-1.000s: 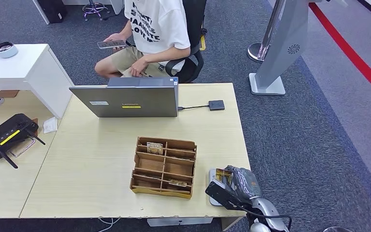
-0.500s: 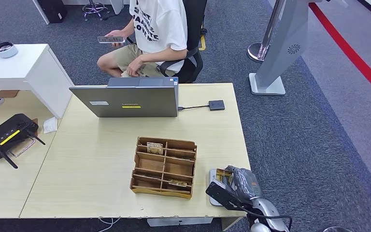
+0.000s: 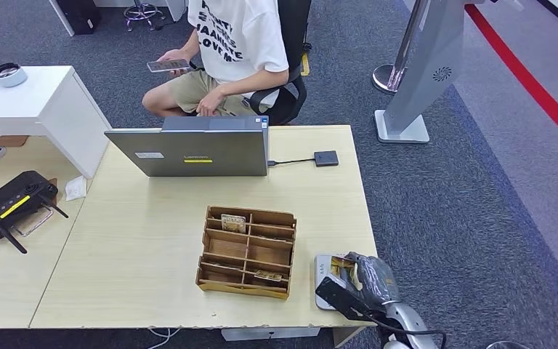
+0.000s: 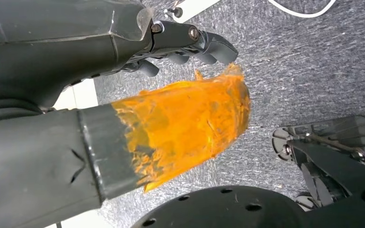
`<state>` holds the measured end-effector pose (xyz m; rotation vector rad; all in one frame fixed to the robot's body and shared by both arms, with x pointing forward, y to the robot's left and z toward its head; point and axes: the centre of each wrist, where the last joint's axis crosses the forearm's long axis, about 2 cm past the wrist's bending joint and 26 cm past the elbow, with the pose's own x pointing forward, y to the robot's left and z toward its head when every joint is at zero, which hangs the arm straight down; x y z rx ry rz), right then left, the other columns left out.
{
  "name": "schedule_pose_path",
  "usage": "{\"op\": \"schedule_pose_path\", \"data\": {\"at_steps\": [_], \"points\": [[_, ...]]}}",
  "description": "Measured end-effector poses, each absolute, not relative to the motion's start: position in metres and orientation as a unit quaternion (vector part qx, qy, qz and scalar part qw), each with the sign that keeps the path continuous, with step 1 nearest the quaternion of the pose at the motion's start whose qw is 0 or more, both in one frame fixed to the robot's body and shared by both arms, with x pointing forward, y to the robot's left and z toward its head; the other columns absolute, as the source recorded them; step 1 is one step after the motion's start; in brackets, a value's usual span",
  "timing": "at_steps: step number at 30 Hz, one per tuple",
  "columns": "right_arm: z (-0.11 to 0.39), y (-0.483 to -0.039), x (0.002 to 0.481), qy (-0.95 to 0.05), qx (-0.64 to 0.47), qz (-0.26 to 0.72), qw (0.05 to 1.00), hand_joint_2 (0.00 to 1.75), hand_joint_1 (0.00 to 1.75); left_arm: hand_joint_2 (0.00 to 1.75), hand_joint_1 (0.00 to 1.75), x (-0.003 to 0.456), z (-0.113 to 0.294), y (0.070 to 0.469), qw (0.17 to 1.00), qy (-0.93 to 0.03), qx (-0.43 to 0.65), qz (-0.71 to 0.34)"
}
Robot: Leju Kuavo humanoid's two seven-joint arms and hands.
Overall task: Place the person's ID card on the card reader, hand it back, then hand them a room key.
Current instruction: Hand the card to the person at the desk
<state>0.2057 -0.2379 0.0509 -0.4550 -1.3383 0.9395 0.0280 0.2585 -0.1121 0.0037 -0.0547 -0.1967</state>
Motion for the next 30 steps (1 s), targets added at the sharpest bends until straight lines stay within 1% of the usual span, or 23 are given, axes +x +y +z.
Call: {"op": "schedule_pose_path", "data": {"at_steps": [10,13,14,17,18,20,25,30], "points": [[0.051,-0.239,0.204,-0.593,-0.202,0.412,0.662,1.75,1.75,0.00,0.00,0.024,-0.112,0.260,0.997,-0.031,-0.014,-0.075],[0.050,-0.242,0.201,-0.603,-0.206,0.397,0.661,1.75,1.75,0.00,0.00,0.017,-0.113,0.261,0.998,-0.035,-0.041,-0.041],[0.050,-0.243,0.195,-0.625,-0.207,0.370,0.655,1.75,1.75,0.00,0.00,0.009,-0.113,0.262,0.997,-0.035,-0.064,-0.014],[0.066,-0.244,0.174,-0.739,-0.143,0.182,0.632,1.75,1.75,0.00,0.00,-0.019,-0.109,0.265,0.981,-0.035,-0.174,0.072],[0.073,-0.243,0.170,-0.762,-0.112,0.124,0.625,1.75,1.75,0.00,0.00,-0.025,-0.106,0.267,0.977,-0.035,-0.193,0.081],[0.082,-0.241,0.167,-0.779,-0.054,0.059,0.622,1.75,1.75,0.00,0.00,-0.028,-0.103,0.269,0.977,-0.039,-0.188,0.087],[0.102,-0.241,0.164,-0.798,0.089,-0.072,0.592,1.75,1.75,0.00,0.00,-0.036,-0.098,0.276,0.982,-0.047,-0.157,0.095],[0.114,-0.244,0.163,-0.800,0.167,-0.139,0.559,1.75,1.75,0.00,0.00,-0.041,-0.096,0.280,0.984,-0.050,-0.143,0.099]]}}
